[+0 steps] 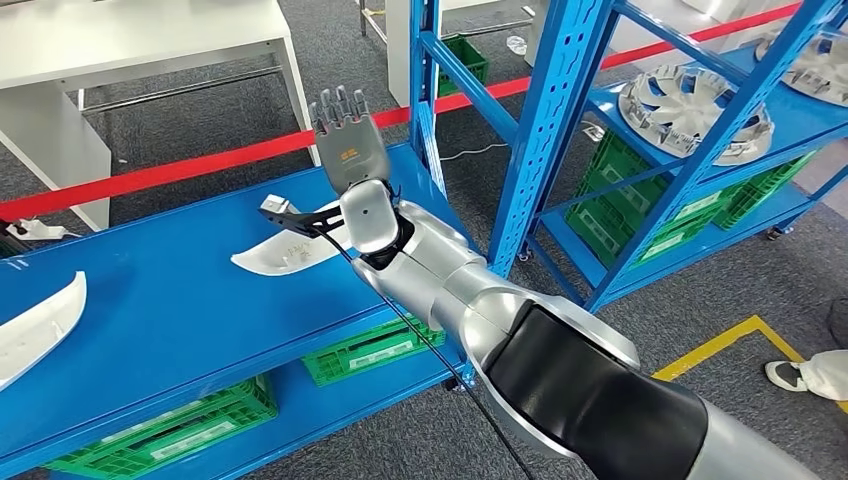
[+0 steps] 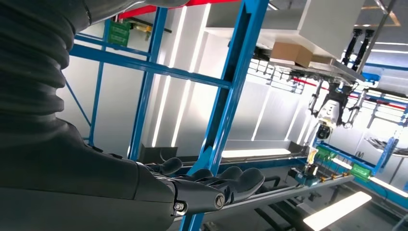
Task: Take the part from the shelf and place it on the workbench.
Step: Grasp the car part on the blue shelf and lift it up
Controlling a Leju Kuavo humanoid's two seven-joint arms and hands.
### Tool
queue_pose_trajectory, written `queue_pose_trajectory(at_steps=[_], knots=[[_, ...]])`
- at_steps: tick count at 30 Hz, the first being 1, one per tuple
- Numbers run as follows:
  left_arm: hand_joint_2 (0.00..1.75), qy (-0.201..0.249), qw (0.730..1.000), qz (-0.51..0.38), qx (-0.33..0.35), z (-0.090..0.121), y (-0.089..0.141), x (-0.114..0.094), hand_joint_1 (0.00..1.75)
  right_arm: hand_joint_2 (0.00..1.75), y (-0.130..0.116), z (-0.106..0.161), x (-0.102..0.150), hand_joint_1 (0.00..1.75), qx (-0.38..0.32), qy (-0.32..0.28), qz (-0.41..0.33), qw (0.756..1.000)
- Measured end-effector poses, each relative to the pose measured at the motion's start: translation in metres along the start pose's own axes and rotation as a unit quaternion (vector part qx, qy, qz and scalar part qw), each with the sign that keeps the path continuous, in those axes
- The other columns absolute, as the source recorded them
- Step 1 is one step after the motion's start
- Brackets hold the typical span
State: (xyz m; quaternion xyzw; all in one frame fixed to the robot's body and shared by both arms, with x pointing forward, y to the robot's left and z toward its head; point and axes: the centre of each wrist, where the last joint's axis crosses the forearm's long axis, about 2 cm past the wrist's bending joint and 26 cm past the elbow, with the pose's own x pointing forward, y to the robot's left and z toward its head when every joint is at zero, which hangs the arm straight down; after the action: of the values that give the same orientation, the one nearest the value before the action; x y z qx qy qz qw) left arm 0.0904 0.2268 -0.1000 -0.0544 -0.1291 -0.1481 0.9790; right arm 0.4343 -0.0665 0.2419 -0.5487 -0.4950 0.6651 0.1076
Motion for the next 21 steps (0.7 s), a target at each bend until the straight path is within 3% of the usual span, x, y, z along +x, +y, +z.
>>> queue_pose_trajectory(at_steps=[11,21], knots=[[0.0,0.0,1.0,0.001,0.0,0.0,0.0,0.0,0.0,1.75,0.011,0.003,-0.01,0.0,0.027,0.034,-0.031,0.999],[0.0,0.004,1.0,0.004,-0.001,0.0,-0.001,-0.005,0.0,1.75,0.056,0.026,-0.013,0.0,0.091,0.08,-0.085,0.989]])
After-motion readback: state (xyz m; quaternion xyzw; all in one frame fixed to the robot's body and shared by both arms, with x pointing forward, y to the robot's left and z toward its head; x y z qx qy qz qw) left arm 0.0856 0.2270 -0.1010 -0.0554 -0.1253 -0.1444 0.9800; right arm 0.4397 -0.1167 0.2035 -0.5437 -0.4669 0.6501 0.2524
